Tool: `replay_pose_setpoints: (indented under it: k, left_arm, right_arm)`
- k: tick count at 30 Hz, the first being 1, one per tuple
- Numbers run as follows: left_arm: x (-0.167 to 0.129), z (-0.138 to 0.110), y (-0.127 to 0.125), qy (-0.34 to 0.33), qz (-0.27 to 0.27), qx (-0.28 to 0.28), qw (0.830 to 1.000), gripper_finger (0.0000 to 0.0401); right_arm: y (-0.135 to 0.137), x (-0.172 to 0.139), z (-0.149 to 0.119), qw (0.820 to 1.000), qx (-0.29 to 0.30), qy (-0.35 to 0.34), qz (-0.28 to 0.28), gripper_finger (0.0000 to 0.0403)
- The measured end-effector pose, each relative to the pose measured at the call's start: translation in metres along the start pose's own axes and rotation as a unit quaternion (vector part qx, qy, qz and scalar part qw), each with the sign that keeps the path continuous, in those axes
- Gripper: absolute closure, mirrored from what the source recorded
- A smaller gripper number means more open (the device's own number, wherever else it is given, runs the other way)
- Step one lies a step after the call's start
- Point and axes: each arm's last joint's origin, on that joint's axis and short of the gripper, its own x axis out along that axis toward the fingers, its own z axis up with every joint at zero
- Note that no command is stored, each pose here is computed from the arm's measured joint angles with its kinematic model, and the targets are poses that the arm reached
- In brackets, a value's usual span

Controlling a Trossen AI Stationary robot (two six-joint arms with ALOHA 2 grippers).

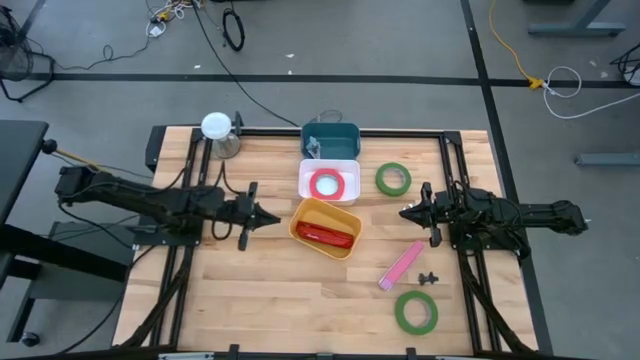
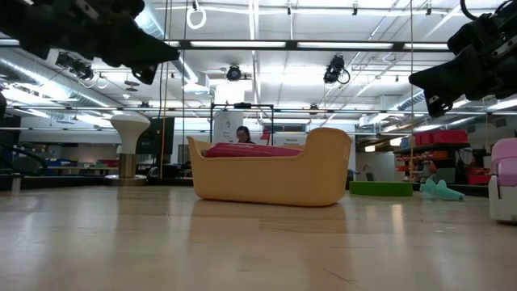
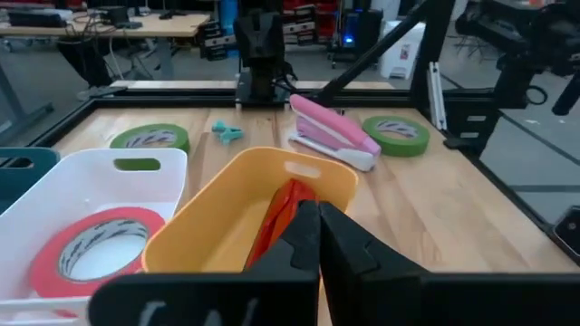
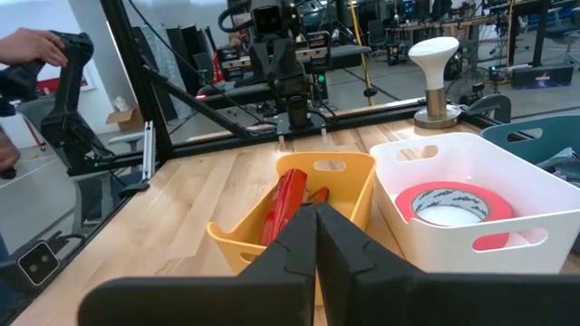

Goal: Pick and place Stapler, Stapler remover, tape
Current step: Put the top green tape into the white bin

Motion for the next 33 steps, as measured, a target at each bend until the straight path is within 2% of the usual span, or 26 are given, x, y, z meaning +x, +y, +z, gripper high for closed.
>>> replay_pose_setpoints:
  k: [6, 11, 15, 33]
  left_arm:
    - [-0.015, -0.017, 0.002, -0.011, 0.002, -0.001, 1.0, 0.0401]
    - [-0.027, -0.032, 0.005, -0.051, 0.008, -0.003, 0.999, 0.0401]
    - [-0.032, -0.044, 0.007, -0.05, 0.015, -0.013, 0.999, 0.0401]
    - [-0.043, -0.056, 0.011, -0.073, 0.017, -0.024, 0.997, 0.0401]
  right_arm:
    - [0.0, 0.0, 0.0, 1.0, 0.0, 0.0, 0.0, 0.0396]
    - [0.0, 0.0, 0.0, 1.0, 0.0, 0.0, 0.0, 0.0396]
    - [0.0, 0.0, 0.0, 1.0, 0.0, 0.0, 0.0, 0.0396]
    - [0.0, 0.0, 0.0, 1.0, 0.0, 0.0, 0.0, 0.0396]
